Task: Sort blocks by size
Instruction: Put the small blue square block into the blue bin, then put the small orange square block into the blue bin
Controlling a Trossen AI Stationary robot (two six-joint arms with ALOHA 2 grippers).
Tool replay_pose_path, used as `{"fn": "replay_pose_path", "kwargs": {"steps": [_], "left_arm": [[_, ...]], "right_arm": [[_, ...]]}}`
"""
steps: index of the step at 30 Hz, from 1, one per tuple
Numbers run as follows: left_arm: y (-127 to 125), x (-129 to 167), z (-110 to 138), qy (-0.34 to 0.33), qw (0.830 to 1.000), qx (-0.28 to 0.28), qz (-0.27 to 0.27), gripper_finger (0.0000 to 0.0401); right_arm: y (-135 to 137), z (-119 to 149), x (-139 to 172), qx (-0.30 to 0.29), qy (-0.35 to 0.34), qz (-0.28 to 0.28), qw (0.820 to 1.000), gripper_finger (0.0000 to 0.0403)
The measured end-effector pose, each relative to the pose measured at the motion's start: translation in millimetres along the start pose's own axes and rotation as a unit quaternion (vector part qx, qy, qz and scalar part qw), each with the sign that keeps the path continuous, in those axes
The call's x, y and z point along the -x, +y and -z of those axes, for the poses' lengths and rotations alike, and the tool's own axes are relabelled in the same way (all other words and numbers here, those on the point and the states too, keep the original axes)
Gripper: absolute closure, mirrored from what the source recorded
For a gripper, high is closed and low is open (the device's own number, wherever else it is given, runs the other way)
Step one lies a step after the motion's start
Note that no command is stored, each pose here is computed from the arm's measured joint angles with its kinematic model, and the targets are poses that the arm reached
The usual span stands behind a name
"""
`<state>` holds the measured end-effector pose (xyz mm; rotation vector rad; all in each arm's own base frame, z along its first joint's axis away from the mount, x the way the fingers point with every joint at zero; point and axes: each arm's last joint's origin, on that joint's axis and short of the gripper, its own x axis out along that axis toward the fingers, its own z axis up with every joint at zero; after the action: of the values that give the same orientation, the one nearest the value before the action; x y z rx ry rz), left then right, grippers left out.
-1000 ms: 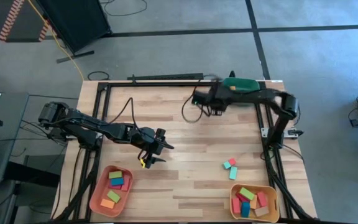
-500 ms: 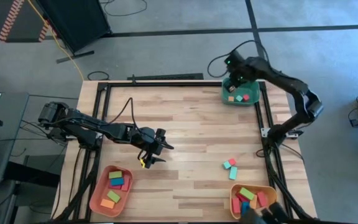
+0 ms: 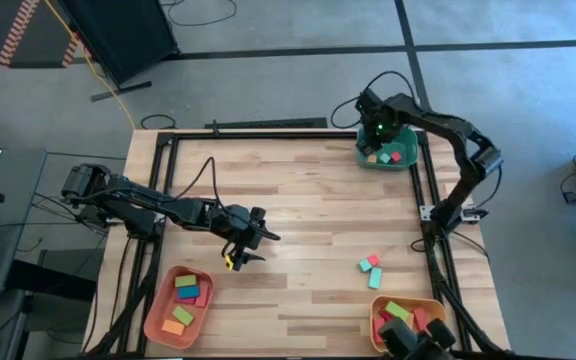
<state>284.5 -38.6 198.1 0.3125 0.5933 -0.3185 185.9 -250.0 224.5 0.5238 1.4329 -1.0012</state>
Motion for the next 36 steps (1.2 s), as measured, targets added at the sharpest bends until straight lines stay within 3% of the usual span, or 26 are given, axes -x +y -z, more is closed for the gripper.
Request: {"fn": "replay_pose_path", "kwargs": {"steps": [21,29,36], "left_arm": [[-0.2,0.0,0.2,0.001,1.0,0.003,0.001,0.0109],[-0.5,0.0,1.2,0.006,1.0,0.008,0.002,0.0109],[-0.5,0.0,1.3,0.007,1.0,0.015,0.002,0.0109]], "right_arm": [[12.3,-1.3,-3.1,0.022,-0.016,-0.01,1.0,0.0159],[19.2,11.8,26.7,0.016,-0.047,-0.016,0.999,0.0164],[54.6,48.4,61.8,0.053,-0.024,-0.024,0.998,0.0164]]}}
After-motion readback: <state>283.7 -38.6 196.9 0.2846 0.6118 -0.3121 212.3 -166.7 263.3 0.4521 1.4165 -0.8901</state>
